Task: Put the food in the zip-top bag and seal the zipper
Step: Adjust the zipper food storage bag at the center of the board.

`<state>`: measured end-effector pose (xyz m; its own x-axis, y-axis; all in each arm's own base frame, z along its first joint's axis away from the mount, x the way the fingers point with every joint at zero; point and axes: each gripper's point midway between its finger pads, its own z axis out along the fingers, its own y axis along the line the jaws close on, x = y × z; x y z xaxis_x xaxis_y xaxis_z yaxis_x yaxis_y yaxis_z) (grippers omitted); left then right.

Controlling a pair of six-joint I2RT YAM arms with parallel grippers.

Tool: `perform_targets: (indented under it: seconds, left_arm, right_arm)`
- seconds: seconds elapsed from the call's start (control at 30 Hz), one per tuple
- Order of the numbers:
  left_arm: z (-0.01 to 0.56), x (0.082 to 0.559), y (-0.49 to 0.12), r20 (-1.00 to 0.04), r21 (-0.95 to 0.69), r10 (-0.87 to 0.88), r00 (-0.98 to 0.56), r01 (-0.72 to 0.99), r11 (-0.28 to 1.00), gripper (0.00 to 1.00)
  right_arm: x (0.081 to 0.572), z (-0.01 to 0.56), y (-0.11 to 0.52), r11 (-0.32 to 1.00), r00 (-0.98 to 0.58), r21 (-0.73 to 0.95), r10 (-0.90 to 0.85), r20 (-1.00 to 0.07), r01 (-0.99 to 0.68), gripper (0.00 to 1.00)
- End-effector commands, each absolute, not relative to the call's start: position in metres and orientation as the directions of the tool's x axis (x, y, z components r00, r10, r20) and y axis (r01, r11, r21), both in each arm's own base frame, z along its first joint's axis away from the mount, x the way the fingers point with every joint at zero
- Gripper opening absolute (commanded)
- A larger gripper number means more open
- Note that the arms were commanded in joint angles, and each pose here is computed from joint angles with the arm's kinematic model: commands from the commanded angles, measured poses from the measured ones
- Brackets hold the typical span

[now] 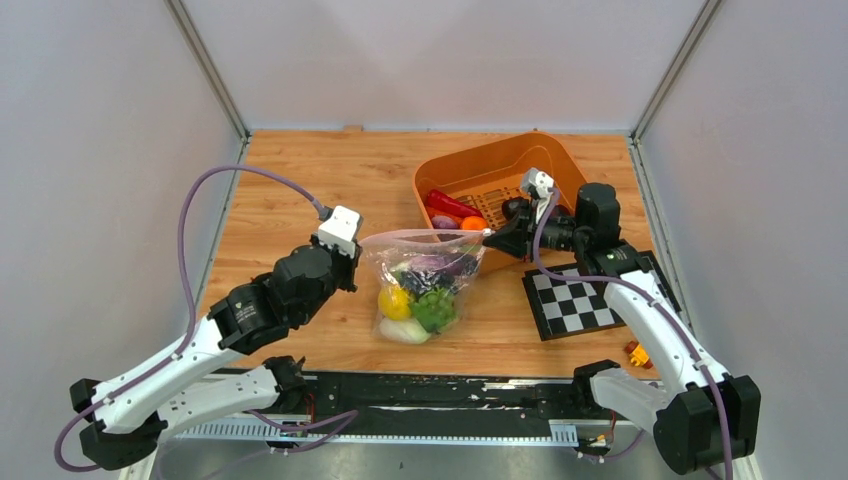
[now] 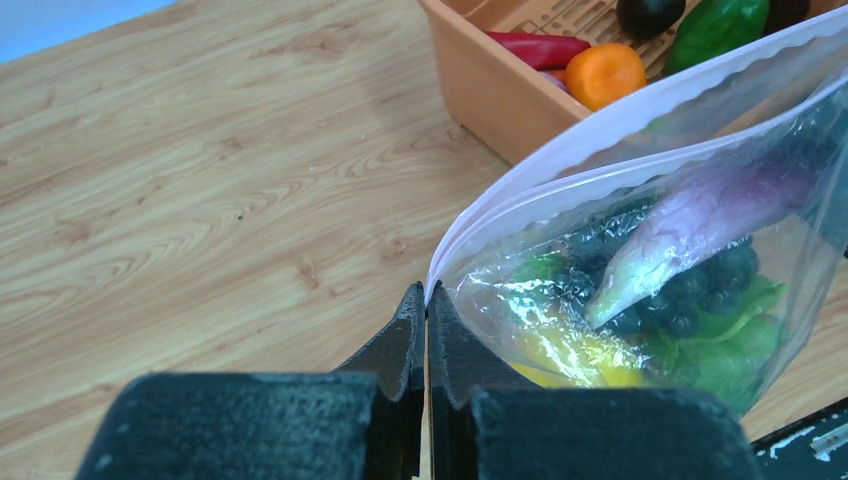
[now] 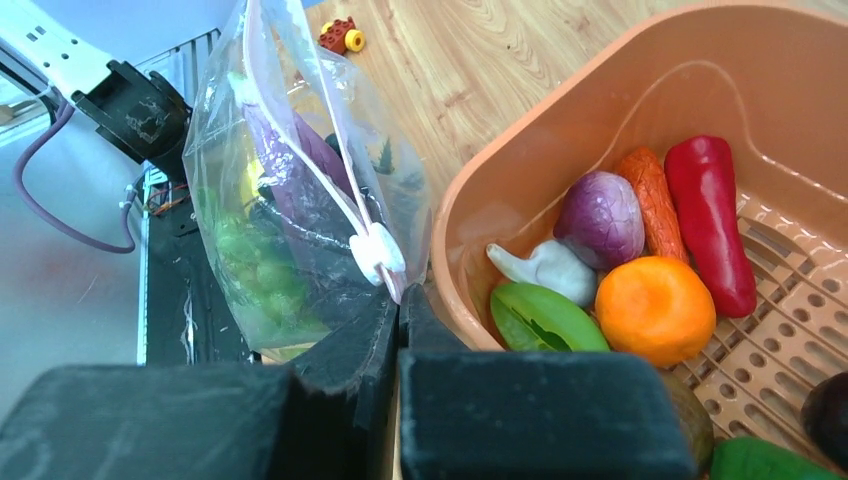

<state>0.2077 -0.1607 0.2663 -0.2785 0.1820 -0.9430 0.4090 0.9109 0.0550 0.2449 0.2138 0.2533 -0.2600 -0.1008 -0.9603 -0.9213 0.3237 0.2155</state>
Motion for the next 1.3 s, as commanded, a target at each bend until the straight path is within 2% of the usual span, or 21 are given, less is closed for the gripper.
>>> perform_targets:
  seconds: [0.0, 0.23, 0.47, 0.53, 0.87, 1.27]
  left_arm:
    - [0.287, 0.213, -0.177, -0.966, 0.004, 0.121, -0.231, 0.449, 0.893, 0.0]
    - [0.285, 0.22, -0.18, -0.963, 0.011, 0.131, -0.238, 0.446, 0.895, 0.0]
    - [0.286, 0.22, -0.178, -0.965, -0.003, 0.112, -0.236, 0.439, 0.898, 0.0]
    - [0.286, 0.22, -0.179, -0.965, -0.008, 0.108, -0.238, 0.443, 0.897, 0.0]
    - [0.286, 0.225, -0.169, -0.966, -0.017, 0.087, -0.242, 0.396, 0.918, 0.0]
    - [0.275, 0.227, -0.146, -0.957, -0.017, 0.086, -0.277, 0.348, 0.937, 0.0]
  right_arm:
    - [0.245, 0.277, 0.216, 0.293, -0.166, 0.142, -0.059, -0.984, -0.945, 0.0]
    - [0.236, 0.283, 0.221, 0.223, -0.147, 0.136, -0.037, -0.988, -0.965, 0.06]
    - [0.236, 0.278, 0.223, 0.203, -0.14, 0.13, -0.037, -0.989, -0.971, 0.27]
    - [0.235, 0.277, 0.223, 0.196, -0.14, 0.13, -0.038, -0.989, -0.972, 0.28]
    - [0.234, 0.268, 0.227, 0.149, -0.146, 0.137, -0.05, -0.988, -0.979, 0.0]
    - [0.273, 0.287, 0.221, 0.377, -0.192, 0.219, 0.11, -0.975, -0.9, 0.0]
